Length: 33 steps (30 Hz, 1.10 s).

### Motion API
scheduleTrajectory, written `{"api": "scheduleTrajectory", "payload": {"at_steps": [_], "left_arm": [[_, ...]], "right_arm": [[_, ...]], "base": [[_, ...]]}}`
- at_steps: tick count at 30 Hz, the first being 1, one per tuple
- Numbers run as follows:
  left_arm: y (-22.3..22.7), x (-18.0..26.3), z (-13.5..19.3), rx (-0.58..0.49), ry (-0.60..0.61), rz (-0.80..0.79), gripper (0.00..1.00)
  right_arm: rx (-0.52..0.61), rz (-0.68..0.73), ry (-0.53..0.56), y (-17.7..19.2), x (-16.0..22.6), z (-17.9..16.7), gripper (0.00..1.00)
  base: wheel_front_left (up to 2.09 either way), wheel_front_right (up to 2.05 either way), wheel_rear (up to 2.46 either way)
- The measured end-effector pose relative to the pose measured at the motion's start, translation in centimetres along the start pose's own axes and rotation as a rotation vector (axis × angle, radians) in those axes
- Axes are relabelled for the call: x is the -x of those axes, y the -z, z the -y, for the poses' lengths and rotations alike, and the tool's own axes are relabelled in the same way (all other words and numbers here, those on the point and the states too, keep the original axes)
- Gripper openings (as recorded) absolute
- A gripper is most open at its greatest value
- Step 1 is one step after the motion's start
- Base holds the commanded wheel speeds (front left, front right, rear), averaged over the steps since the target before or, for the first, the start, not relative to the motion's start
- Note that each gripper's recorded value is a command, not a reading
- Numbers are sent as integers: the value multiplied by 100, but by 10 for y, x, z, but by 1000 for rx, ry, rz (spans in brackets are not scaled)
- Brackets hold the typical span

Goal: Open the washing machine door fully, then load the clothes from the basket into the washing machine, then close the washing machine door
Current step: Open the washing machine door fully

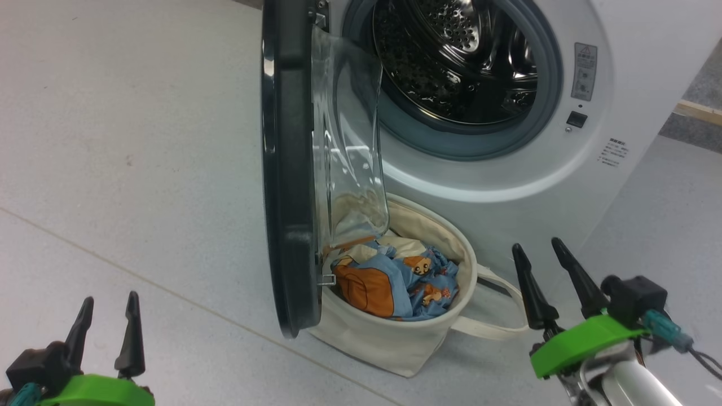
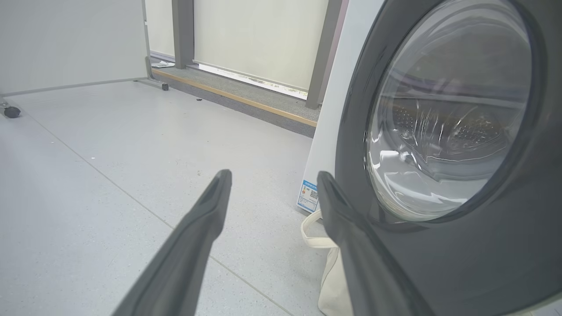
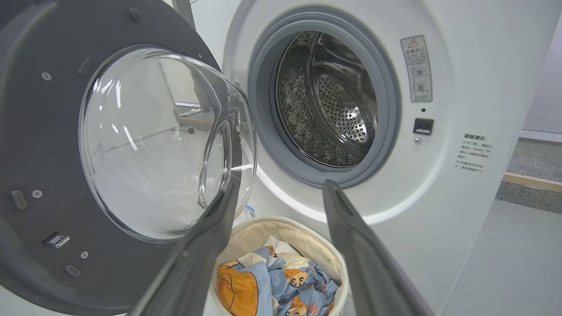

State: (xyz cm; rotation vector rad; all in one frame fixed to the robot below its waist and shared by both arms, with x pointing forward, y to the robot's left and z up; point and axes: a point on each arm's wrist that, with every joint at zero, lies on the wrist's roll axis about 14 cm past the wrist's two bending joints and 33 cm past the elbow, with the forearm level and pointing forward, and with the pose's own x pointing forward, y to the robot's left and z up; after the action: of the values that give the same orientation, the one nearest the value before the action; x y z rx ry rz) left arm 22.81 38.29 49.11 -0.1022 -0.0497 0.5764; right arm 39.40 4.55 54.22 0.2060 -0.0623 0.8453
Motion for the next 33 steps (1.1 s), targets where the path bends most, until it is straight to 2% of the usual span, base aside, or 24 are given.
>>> {"api": "scheduleTrajectory", "payload": {"at_steps": [5,28,29,30,31,33], "left_arm": [[1,-1,2,1,3,-2,100],[9,-1,13,12,32,-27,100],[10,-1,15,12,35,-29,89],[9,-1,16,12,41,-27,89],[7,-2,19,13,48,-21,0],[-8,-6,28,21,73,28,0]], "right_arm": [[6,-14,47,9,10,9,100],[-3,-30,72,16,13,8,100],[-4,-31,73,16,13,8,100],[-4,-32,75,16,13,9,100],[-4,-32,77,16,14,9,100],[-6,-30,80,16,14,9,100]], "base": [[0,0,0],[0,0,0],[0,0,0],[0,0,0],[0,0,0],[0,0,0]]}}
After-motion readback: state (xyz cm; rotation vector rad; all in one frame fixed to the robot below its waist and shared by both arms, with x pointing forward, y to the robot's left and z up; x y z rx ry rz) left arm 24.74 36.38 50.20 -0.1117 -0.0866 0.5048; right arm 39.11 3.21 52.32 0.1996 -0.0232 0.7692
